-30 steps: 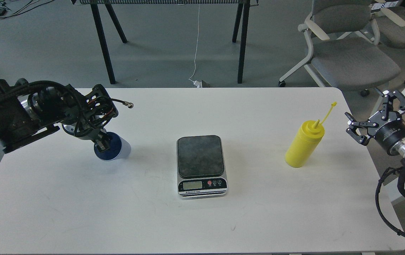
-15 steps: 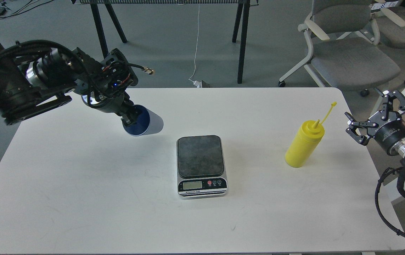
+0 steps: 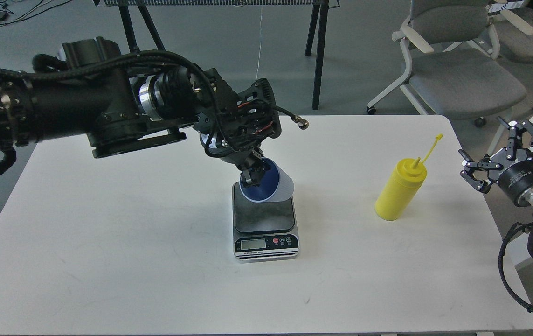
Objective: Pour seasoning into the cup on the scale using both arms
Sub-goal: 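Lift the blue cup with the left gripper and carry it onto the scale, then set the cup down on the scale and open the left gripper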
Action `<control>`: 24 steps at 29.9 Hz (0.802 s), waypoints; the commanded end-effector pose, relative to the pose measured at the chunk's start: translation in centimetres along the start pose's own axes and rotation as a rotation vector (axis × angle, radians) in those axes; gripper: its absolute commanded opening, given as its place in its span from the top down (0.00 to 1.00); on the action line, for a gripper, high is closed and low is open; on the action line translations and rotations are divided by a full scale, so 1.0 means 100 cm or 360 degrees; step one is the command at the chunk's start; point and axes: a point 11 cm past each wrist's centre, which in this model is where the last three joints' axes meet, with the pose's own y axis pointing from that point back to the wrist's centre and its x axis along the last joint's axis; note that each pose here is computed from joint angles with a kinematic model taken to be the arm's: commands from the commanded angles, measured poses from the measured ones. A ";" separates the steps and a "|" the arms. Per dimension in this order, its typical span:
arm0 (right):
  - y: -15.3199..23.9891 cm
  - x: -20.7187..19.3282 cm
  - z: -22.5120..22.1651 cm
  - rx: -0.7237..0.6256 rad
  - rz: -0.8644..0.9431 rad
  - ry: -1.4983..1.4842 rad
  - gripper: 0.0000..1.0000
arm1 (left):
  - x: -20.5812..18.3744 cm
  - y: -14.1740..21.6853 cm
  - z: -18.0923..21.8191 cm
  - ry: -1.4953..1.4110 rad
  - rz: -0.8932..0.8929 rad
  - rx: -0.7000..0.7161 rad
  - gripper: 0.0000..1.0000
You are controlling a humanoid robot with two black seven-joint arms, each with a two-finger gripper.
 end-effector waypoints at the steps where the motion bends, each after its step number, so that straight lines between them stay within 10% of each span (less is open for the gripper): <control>1: 0.002 0.002 -0.001 -0.0001 0.0010 0.0006 0.00 | -0.003 -0.006 -0.002 0.0012 -0.0024 0.0011 0.95; 24: 0.005 0.006 0.001 0.0019 0.0024 0.0001 0.00 | -0.030 -0.031 0.004 0.0069 -0.0127 -0.0021 0.93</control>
